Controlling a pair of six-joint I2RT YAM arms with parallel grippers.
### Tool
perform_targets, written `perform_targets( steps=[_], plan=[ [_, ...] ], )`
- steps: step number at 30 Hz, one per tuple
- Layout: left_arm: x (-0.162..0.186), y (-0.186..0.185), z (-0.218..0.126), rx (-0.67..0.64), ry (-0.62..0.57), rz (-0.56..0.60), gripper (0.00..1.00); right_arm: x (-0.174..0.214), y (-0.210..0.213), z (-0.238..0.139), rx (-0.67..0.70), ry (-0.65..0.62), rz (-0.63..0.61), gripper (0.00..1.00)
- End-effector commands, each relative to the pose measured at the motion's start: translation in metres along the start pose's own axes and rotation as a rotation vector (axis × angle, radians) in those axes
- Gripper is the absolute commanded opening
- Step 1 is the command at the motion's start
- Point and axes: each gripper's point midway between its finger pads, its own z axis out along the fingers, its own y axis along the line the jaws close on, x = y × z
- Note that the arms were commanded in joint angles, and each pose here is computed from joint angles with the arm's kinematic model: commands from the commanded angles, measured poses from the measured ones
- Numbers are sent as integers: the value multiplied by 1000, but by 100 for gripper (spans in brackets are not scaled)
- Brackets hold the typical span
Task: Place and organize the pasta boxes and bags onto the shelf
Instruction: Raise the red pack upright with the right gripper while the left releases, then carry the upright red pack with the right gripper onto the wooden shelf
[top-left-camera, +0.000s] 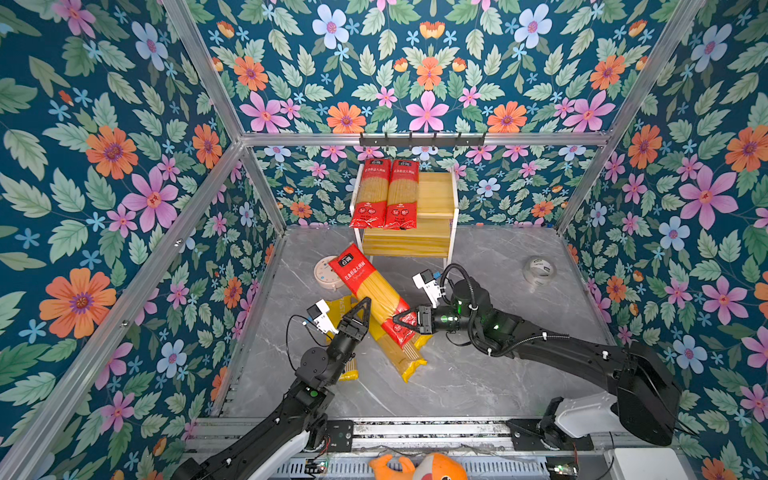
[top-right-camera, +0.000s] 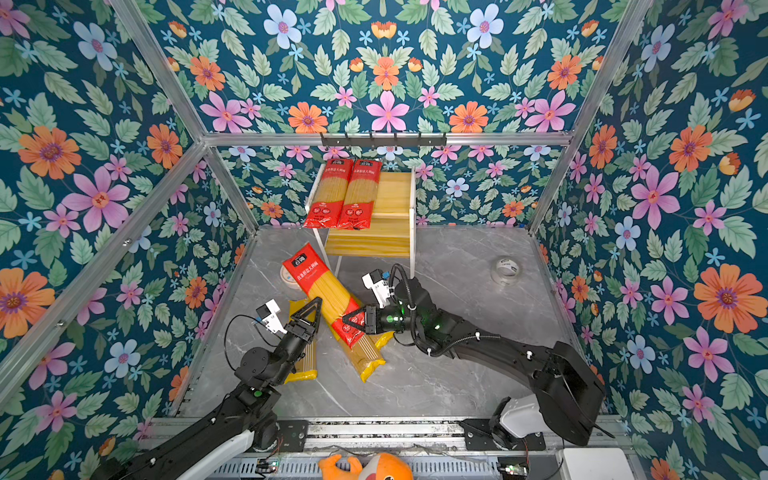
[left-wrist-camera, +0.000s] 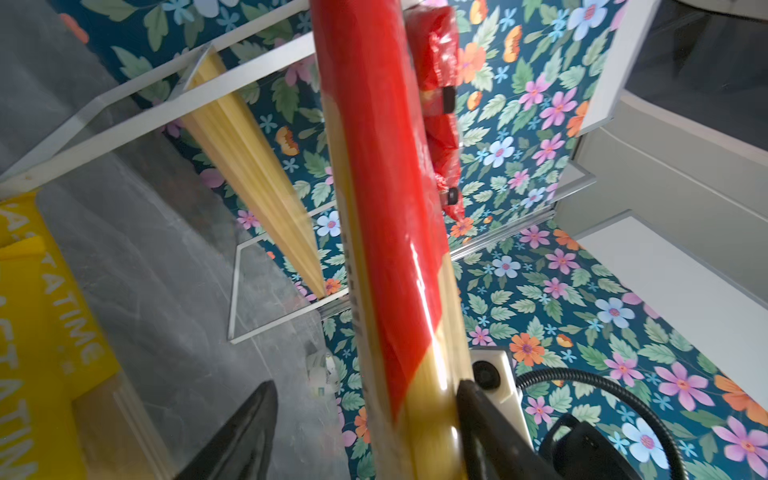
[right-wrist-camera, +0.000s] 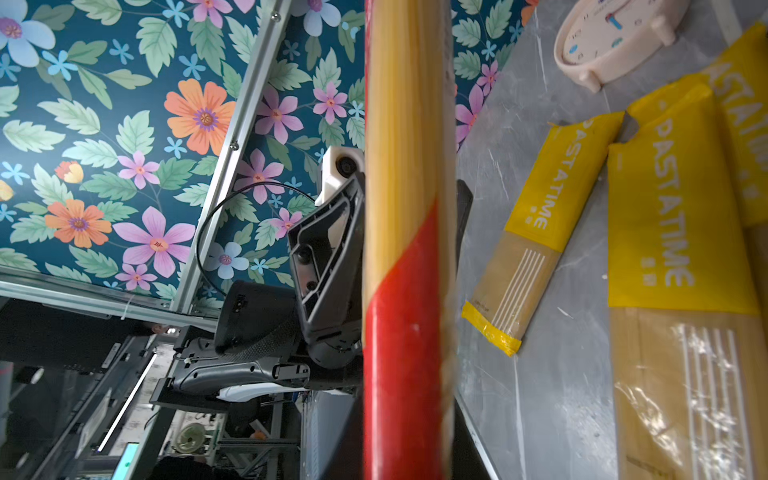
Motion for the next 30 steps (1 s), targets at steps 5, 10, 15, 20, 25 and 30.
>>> perform_targets(
  steps=[5,10,15,20,25,30],
  plan=[
    [7,-2,0,2,45,101,71,-76,95,-33,-225,-153,-245,0],
    [11,8,2,-30,60,98,71,-120,132,-60,-317,-242,-248,0],
    [14,13,3,-44,69,95,71,-163,138,-87,-303,-362,-208,0],
    [16,15,5,-51,79,103,71,-199,114,-107,-197,-491,-129,0],
    [23,22,9,-84,115,120,71,-237,56,-136,-7,-649,50,0],
    [33,28,12,-102,147,121,70,-255,22,-134,87,-714,151,0]
  ],
)
